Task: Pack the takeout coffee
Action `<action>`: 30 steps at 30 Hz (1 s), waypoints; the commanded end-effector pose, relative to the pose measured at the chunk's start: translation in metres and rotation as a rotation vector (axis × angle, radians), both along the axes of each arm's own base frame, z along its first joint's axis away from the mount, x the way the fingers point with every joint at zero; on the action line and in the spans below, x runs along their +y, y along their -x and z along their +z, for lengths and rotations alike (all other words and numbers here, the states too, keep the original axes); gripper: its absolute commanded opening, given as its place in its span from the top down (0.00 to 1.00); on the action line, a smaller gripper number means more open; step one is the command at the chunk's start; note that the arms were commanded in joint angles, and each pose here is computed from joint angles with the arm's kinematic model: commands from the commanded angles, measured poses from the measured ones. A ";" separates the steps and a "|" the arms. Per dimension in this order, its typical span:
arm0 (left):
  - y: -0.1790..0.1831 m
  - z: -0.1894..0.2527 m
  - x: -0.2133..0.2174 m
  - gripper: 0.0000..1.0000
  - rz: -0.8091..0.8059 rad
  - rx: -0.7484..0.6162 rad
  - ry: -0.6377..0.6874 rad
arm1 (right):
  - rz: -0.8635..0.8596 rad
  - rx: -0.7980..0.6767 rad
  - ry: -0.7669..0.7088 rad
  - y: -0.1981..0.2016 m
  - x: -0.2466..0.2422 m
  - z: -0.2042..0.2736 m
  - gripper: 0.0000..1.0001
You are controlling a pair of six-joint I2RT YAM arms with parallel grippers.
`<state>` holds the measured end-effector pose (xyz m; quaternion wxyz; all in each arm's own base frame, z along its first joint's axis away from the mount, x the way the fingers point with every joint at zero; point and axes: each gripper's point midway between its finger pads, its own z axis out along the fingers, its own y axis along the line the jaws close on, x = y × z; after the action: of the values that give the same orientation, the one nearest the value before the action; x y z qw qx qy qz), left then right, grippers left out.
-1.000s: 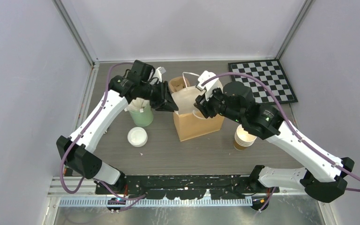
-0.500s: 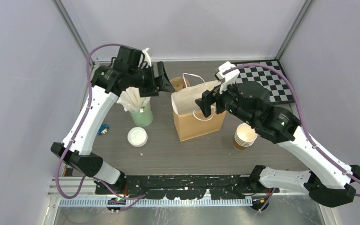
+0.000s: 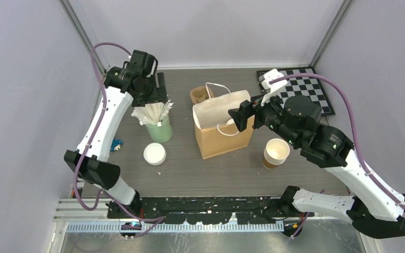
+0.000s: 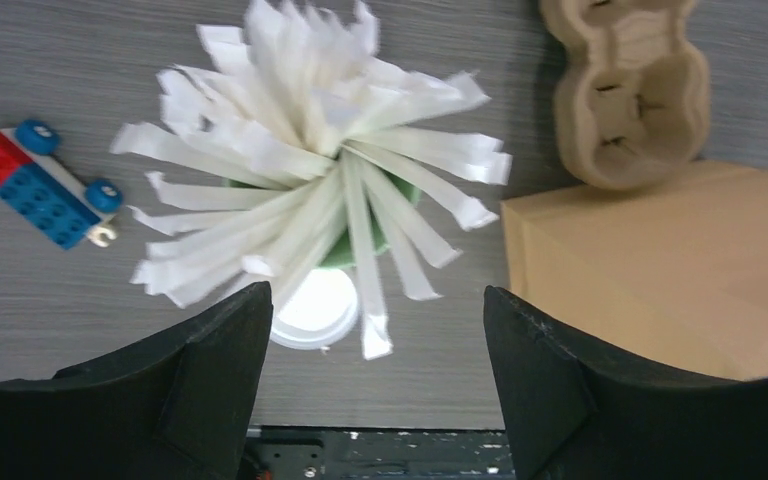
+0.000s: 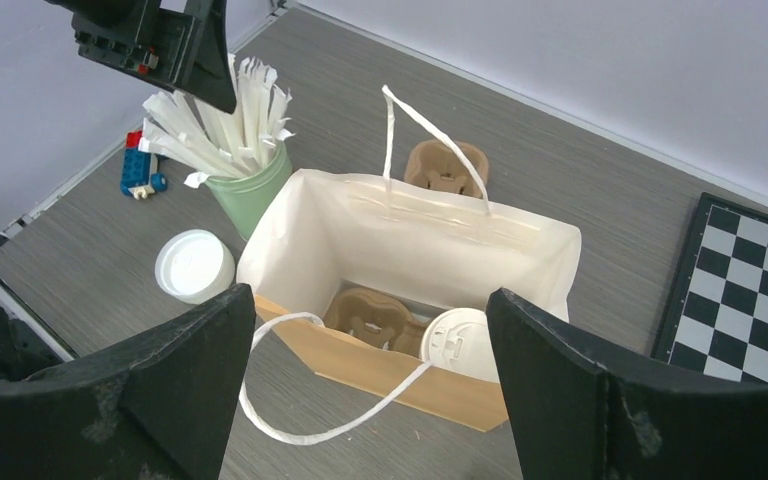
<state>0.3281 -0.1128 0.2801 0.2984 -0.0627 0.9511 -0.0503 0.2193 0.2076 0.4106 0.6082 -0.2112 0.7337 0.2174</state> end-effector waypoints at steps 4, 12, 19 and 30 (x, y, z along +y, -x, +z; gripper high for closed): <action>0.000 -0.001 0.052 0.33 0.140 -0.016 -0.076 | -0.040 -0.012 -0.019 0.003 -0.015 0.004 0.10; 0.033 -0.013 0.035 0.48 0.124 0.061 0.083 | -0.058 -0.007 0.003 0.002 -0.019 -0.007 0.10; 0.062 -0.008 0.011 0.57 0.054 0.074 0.225 | -0.052 -0.017 0.027 -0.002 -0.015 -0.012 0.10; 0.051 -0.043 -0.007 0.55 0.020 0.106 0.268 | -0.032 -0.015 0.025 -0.003 -0.008 -0.010 0.10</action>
<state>0.2536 -0.1080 0.2320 0.2125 -0.1186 0.9593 -0.1429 0.2212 0.1977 0.3816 0.5935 -0.2187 0.7531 0.1812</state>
